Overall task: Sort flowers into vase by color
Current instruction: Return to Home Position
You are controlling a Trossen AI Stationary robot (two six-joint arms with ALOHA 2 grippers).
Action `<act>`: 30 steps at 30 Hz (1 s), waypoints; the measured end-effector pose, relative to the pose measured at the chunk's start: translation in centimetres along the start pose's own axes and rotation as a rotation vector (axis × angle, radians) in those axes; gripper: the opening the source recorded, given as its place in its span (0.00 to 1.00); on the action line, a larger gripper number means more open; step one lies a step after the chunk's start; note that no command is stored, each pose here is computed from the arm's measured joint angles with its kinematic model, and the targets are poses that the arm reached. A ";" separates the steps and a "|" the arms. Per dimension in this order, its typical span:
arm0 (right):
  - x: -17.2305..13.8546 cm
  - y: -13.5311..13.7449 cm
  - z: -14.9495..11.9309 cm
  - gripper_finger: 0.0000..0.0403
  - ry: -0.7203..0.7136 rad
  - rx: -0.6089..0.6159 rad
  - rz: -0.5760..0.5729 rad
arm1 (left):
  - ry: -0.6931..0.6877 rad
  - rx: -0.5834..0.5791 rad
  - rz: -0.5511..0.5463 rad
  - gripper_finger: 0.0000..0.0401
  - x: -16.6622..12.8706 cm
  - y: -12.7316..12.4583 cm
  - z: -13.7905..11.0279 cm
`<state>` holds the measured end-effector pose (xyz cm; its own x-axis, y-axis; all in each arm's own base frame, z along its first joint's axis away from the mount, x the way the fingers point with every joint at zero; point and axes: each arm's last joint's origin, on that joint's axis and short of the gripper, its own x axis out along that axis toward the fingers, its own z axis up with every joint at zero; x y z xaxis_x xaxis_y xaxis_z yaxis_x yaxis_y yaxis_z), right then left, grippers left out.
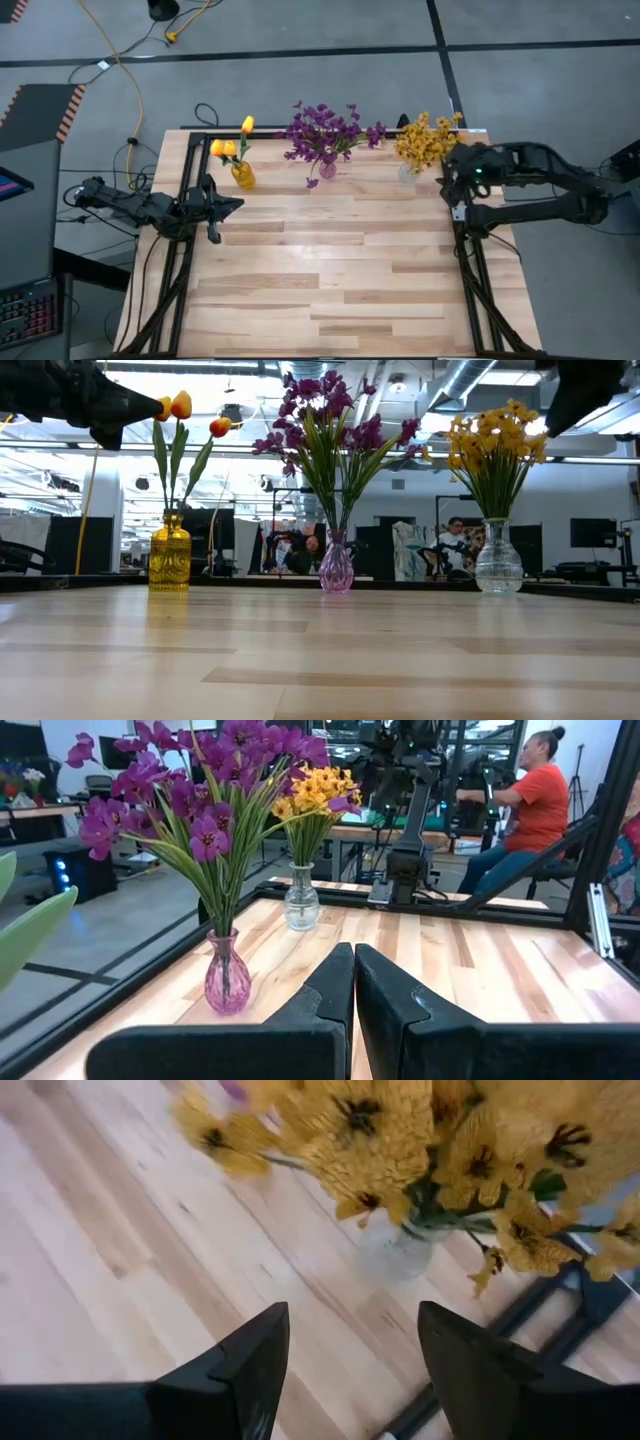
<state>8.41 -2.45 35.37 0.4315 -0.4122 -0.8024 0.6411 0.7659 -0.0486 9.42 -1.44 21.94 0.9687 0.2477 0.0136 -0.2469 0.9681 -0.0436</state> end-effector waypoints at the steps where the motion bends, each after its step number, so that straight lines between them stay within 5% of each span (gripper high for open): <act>1: -0.3 0.0 -0.2 0.62 -0.029 0.000 0.020 | 0.000 0.010 0.000 0.00 0.0 0.0 0.0; 14: 2.8 3.2 -0.9 0.62 -0.573 -0.171 0.321 | -0.084 0.045 0.046 0.00 0.7 0.3 -2.0; 30: 8.1 3.2 -6.0 0.62 -0.748 -0.088 0.462 | -0.086 0.082 0.098 0.00 1.2 1.0 -4.0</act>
<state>10.18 -0.38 25.16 0.9575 -0.2431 -0.1551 0.2617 0.9584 0.1138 10.43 -0.33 17.91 0.9352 0.3400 0.0991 -0.3446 0.9382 0.0328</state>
